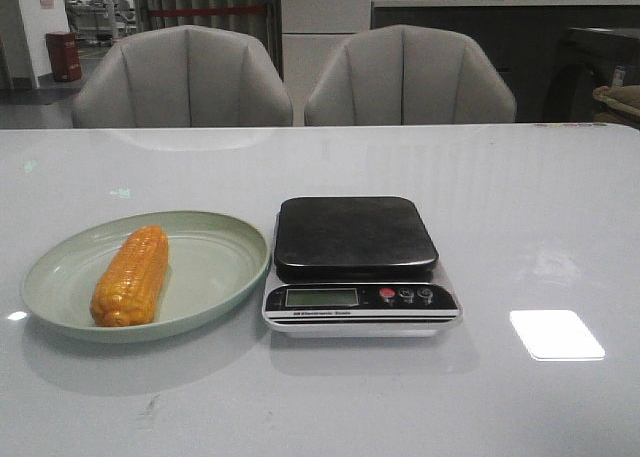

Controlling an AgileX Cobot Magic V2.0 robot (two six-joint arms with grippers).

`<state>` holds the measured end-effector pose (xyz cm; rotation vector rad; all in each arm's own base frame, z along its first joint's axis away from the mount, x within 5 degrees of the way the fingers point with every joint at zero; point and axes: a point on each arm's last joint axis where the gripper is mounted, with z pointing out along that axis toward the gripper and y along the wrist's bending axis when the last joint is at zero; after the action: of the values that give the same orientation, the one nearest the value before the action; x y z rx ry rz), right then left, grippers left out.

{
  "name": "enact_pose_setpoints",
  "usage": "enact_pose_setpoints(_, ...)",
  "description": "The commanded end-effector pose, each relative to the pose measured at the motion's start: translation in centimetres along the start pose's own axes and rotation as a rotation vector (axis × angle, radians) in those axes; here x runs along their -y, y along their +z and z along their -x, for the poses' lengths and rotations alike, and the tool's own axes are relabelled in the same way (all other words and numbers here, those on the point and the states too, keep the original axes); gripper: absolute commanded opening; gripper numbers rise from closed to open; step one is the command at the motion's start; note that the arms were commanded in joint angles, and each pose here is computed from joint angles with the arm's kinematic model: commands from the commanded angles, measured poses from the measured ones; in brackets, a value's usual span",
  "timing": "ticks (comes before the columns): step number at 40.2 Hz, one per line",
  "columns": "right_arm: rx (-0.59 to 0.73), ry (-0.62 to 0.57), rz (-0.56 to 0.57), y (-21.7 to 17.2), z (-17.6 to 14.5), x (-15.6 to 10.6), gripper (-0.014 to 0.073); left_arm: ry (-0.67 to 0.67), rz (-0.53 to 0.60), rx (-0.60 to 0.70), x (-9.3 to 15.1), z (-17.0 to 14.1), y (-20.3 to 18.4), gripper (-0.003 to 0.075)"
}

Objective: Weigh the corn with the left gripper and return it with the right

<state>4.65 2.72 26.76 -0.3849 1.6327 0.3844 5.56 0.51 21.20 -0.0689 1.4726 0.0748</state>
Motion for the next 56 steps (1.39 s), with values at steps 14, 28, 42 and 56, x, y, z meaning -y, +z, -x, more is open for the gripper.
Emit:
enact_pose_setpoints(14, 0.1, -0.008, -0.022, -0.15, 1.57, 0.15, 0.0199, -0.022, -0.144, 0.108, 0.82, 0.95, -0.28, 0.0114)
enact_pose_setpoints(28, 0.1, -0.008, -0.022, -0.15, 1.57, 0.15, 0.0199, -0.022, -0.146, 0.108, 0.83, 0.95, -0.28, 0.0114)
enact_pose_setpoints(42, 0.1, -0.008, -0.022, -0.15, 1.57, 0.15, 0.0199, -0.022, -0.146, 0.108, 0.83, 0.95, -0.28, 0.0114)
enact_pose_setpoints(56, 0.097, -0.072, -0.06, -0.13, 1.51, 0.4, 0.0199, -0.022, -0.146, 0.108, 0.83, 0.95, -0.28, 0.0114)
